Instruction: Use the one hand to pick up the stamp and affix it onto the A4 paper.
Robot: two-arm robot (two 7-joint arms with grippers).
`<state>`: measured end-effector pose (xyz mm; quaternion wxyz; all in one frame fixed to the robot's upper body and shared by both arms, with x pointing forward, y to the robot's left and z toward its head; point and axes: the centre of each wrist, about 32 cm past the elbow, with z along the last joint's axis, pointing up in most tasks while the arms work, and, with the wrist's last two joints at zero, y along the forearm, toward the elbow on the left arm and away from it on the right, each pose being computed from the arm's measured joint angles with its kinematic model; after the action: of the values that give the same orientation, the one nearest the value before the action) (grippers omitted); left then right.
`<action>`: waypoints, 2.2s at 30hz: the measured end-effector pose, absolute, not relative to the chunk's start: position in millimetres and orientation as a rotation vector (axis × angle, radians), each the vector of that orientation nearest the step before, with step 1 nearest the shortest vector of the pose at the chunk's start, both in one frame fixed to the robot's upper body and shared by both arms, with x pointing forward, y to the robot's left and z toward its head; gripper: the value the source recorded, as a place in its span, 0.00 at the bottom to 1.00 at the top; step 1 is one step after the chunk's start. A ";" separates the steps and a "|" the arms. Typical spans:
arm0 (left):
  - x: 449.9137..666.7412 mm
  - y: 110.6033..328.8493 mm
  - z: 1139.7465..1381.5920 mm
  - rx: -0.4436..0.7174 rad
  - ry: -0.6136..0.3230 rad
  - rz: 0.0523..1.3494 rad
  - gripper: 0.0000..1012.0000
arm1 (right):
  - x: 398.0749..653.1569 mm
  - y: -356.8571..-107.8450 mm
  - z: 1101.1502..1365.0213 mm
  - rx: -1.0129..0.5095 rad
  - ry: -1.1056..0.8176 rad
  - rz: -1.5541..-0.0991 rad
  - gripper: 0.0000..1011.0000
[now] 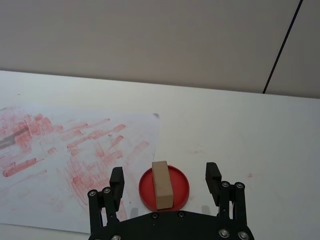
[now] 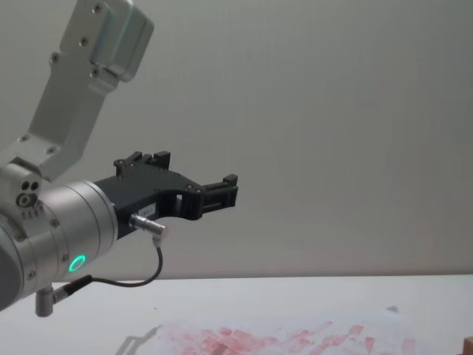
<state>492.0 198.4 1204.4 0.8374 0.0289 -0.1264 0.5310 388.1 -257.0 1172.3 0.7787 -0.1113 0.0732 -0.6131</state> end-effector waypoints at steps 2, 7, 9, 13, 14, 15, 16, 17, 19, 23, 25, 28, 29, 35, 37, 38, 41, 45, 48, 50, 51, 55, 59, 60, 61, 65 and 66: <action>492.0 198.4 1204.4 0.061 -0.267 1.124 0.99 | 388.1 -256.9 1172.0 -0.250 0.164 -1.326 0.99; 492.0 198.4 1204.4 0.061 -0.268 1.124 0.99 | 388.9 -257.3 1169.3 -0.286 0.188 -1.332 0.99; 492.0 198.4 1204.4 0.061 -0.268 1.124 0.99 | 389.5 -257.4 1168.6 -0.293 0.193 -1.333 0.99; 492.0 198.4 1204.4 0.061 -0.268 1.124 0.99 | 391.9 -257.8 1166.9 -0.312 0.203 -1.335 0.99; 492.0 198.4 1204.4 0.061 -0.268 1.124 0.99 | 392.5 -257.8 1166.5 -0.313 0.204 -1.334 0.99; 492.0 198.4 1204.4 0.061 -0.268 1.124 0.99 | 394.1 -258.1 1165.8 -0.319 0.208 -1.333 0.99; 492.0 198.4 1204.4 0.061 -0.267 1.124 0.99 | 394.6 -258.1 1165.5 -0.322 0.209 -1.331 0.99; 492.0 198.4 1204.4 0.061 -0.268 1.124 0.99 | 395.7 -258.3 1165.1 -0.324 0.210 -1.331 0.99; 492.0 198.4 1204.4 0.061 -0.268 1.124 0.99 | 398.4 -258.5 1164.3 -0.331 0.213 -1.327 0.99; 492.0 198.4 1204.4 0.061 -0.268 1.124 0.99 | 404.3 -258.8 1163.0 -0.340 0.214 -1.318 0.99; 492.0 198.4 1204.4 0.061 -0.268 1.124 0.99 | 408.0 -259.1 1162.2 -0.345 0.215 -1.313 0.99; 492.0 198.4 1204.4 0.061 -0.268 1.124 0.99 | 413.2 -259.2 1161.0 -0.352 0.217 -1.303 0.99; 492.0 198.4 1204.4 0.061 -0.268 1.124 0.99 | 414.3 -259.2 1160.7 -0.353 0.217 -1.301 0.99; 492.0 198.4 1204.4 0.061 -0.268 1.124 0.99 | 421.5 -259.0 1158.9 -0.360 0.221 -1.287 0.99; 492.0 198.4 1204.4 0.061 -0.268 1.124 0.99 | 423.7 -258.9 1158.5 -0.361 0.222 -1.282 0.97; 492.0 198.4 1204.4 0.061 -0.268 1.124 0.99 | 425.0 -258.9 1158.2 -0.362 0.223 -1.279 0.94; 492.0 198.4 1204.4 0.061 -0.268 1.124 0.99 | 427.2 -259.0 1157.5 -0.365 0.225 -1.275 0.89; 492.0 198.4 1204.4 0.061 -0.268 1.124 0.99 | 429.2 -258.9 1157.2 -0.366 0.226 -1.271 0.77; 492.0 198.4 1204.4 0.061 -0.268 1.124 0.99 | 430.5 -258.9 1157.0 -0.368 0.226 -1.270 0.64; 492.0 198.4 1204.4 0.061 -0.268 1.124 0.99 | 431.2 -258.8 1156.8 -0.368 0.227 -1.268 0.60; 492.0 198.4 1204.4 0.061 -0.268 1.124 0.99 | 431.4 -258.8 1156.7 -0.368 0.227 -1.267 0.58; 492.0 198.4 1204.4 0.061 -0.268 1.124 0.99 | 432.6 -258.7 1156.7 -0.369 0.226 -1.265 0.47; 492.0 198.4 1204.4 0.061 -0.268 1.124 0.99 | 433.0 -258.6 1156.3 -0.370 0.227 -1.264 0.34; 492.0 198.4 1204.4 0.061 -0.268 1.124 0.99 | 433.2 -258.6 1156.4 -0.370 0.227 -1.264 0.28; 492.0 198.4 1204.4 0.061 -0.268 1.124 0.99 | 433.3 -258.6 1156.4 -0.370 0.227 -1.264 0.27; 492.0 198.4 1204.4 0.061 -0.268 1.124 0.99 | 433.6 -258.7 1156.3 -0.370 0.228 -1.262 0.21; 492.0 198.4 1204.4 0.061 -0.268 1.124 0.99 | 433.7 -258.7 1156.3 -0.370 0.228 -1.262 0.21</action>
<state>492.0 198.4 1204.4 0.8374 0.0289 -0.1264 0.5310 433.7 -258.7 1156.3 0.7854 -0.1717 0.1055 -0.5853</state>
